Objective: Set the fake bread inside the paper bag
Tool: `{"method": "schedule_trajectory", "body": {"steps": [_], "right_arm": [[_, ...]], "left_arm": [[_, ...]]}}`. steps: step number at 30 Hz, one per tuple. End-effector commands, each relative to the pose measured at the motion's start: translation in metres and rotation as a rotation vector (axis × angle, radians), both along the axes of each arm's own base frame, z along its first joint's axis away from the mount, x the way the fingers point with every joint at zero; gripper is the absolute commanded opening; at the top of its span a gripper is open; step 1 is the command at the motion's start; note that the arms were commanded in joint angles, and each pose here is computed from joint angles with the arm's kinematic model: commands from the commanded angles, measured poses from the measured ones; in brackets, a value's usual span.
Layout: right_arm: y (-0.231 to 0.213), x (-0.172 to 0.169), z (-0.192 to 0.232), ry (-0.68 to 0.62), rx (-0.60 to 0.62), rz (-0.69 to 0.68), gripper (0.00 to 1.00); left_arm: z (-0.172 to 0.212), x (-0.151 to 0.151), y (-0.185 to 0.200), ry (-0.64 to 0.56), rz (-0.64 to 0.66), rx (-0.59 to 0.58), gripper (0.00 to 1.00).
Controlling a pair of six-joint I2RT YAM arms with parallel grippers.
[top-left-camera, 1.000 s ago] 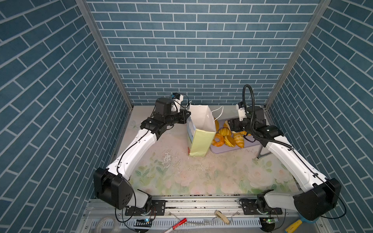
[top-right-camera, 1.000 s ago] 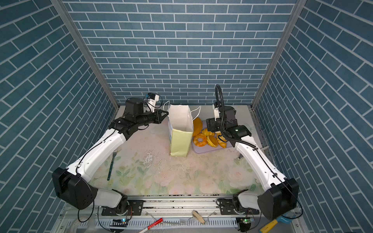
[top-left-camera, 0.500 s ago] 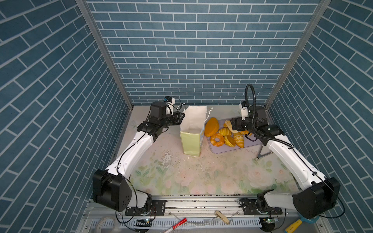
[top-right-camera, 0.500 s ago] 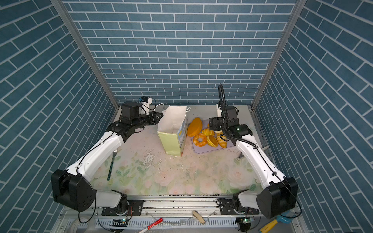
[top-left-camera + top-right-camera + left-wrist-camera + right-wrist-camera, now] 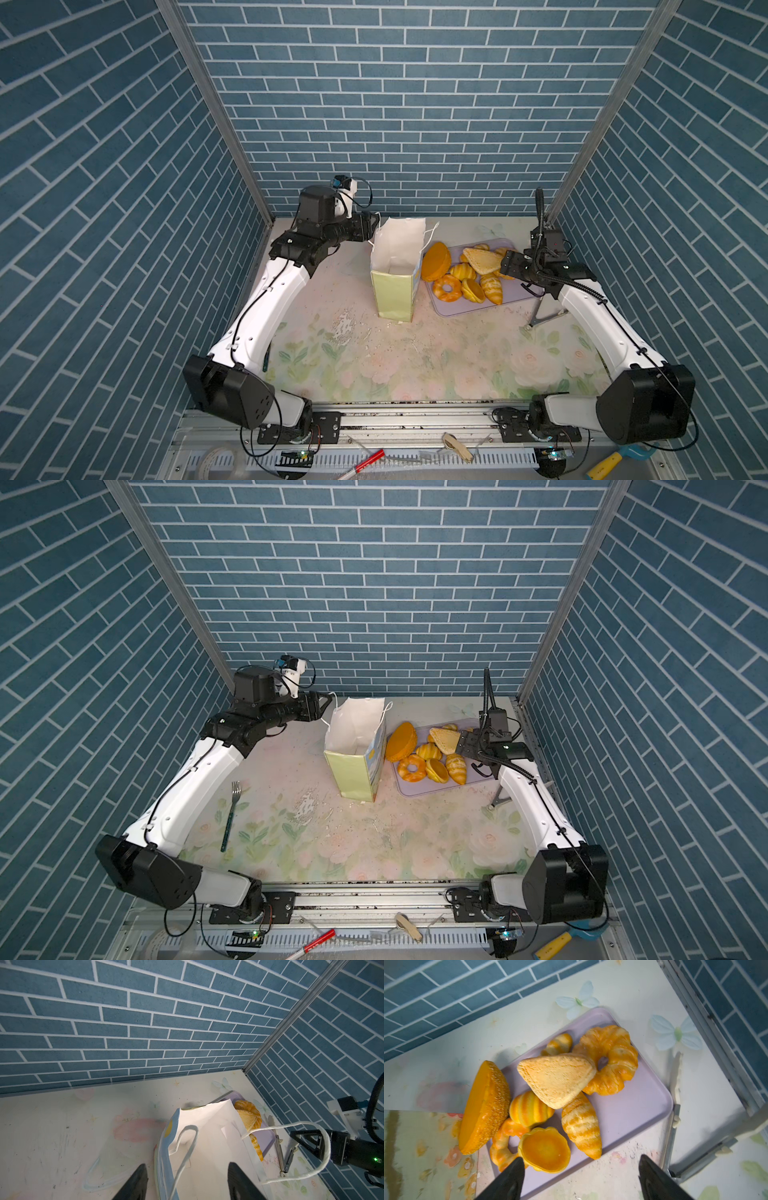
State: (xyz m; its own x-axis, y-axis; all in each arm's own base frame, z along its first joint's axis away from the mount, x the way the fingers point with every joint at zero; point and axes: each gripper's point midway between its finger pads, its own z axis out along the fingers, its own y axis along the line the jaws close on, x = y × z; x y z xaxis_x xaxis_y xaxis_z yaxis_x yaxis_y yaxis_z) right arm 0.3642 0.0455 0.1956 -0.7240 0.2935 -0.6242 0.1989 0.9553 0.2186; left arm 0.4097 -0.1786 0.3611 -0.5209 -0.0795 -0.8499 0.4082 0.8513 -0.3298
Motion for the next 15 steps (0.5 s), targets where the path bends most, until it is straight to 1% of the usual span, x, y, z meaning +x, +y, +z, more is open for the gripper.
{"method": "schedule_trajectory", "body": {"steps": [1,3,4,7,9,12,15], "right_arm": [[-0.006,-0.010,0.000,0.013,0.048,-0.087,0.86],[-0.011,-0.013,-0.003,0.020,0.041,-0.124,0.86],[-0.013,-0.014,-0.004,0.023,0.042,-0.142,0.86],[-0.016,-0.016,-0.003,0.043,0.051,-0.174,0.85],[-0.019,-0.017,-0.001,0.064,0.038,-0.195,0.85],[-0.028,-0.021,-0.002,0.076,0.041,-0.267,0.85],[-0.039,-0.026,-0.009,0.089,0.068,-0.363,0.86]], "left_arm": [[-0.031,0.003,-0.003,0.102,-0.059,0.099,0.63],[-0.033,0.012,-0.008,0.109,-0.076,0.103,0.61],[-0.038,0.019,-0.007,0.128,-0.062,0.100,0.57],[-0.043,0.034,-0.002,0.180,-0.025,0.044,0.35],[-0.044,0.040,0.006,0.189,0.025,0.007,0.24],[-0.041,0.042,0.024,0.178,0.105,-0.072,0.16],[-0.037,0.039,0.033,0.166,0.135,-0.140,0.13]]}}
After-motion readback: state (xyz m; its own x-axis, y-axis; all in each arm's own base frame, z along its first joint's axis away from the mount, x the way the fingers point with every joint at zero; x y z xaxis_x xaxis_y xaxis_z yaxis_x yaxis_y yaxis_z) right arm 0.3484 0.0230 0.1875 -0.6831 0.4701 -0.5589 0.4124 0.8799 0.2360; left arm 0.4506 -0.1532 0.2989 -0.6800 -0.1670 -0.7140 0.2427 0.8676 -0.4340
